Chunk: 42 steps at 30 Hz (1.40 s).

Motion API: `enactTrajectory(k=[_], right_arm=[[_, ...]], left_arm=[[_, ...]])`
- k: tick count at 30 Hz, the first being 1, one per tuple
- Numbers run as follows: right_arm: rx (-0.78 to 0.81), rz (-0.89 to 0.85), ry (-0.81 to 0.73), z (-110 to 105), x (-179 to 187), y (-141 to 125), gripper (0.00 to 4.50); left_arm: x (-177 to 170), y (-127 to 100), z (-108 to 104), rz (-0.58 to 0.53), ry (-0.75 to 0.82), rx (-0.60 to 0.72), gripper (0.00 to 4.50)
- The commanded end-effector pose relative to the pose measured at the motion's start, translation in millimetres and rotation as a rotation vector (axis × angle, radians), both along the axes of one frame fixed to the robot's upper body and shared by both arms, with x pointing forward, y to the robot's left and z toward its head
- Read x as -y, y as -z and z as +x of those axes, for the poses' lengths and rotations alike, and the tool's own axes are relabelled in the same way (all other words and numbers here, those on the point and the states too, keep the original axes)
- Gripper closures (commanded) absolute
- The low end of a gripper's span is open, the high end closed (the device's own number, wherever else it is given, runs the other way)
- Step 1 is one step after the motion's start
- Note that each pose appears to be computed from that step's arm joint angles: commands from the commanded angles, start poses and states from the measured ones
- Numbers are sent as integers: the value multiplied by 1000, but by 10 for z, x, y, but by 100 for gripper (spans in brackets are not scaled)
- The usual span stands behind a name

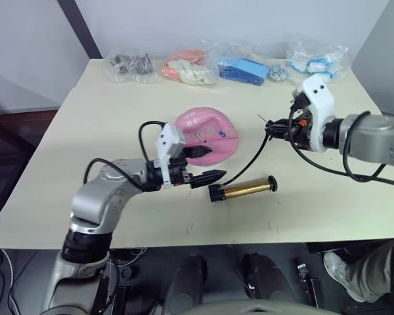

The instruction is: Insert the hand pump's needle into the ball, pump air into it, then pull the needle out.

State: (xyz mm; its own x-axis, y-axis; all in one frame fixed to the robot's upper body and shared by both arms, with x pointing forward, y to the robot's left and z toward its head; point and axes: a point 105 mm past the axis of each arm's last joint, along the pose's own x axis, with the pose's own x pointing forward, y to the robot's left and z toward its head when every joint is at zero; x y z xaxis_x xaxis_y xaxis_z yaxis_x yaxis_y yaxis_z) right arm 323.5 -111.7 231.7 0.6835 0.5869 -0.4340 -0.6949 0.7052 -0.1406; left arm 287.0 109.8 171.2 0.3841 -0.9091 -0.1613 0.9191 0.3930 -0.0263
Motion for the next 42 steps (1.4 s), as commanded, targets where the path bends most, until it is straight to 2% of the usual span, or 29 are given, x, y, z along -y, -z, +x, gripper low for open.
enactTrajectory(k=[1, 8, 21, 26, 30, 42], right_arm=[[113, -94, -75, -28, -72, -198, 410], [164, -194, -186, -29, -199, -294, 410], [237, -329, -373, 41, -523, -451, 410], [248, -353, -411, 84, -616, -459, 410], [260, -405, -475, 113, -757, -399, 410], [257, -481, -523, 162, -904, -293, 410]], left_arm=[[-152, -190, -58, -19, -10, 37, 5], [-493, -284, -48, -4, -87, 30, 5], [-900, -405, -205, 47, -52, 19, 5], [-1067, -449, -126, 70, -72, -17, 5], [-1177, -482, 27, 110, -100, -1, 5], [-1090, -503, 215, 126, -73, 33, 5]])
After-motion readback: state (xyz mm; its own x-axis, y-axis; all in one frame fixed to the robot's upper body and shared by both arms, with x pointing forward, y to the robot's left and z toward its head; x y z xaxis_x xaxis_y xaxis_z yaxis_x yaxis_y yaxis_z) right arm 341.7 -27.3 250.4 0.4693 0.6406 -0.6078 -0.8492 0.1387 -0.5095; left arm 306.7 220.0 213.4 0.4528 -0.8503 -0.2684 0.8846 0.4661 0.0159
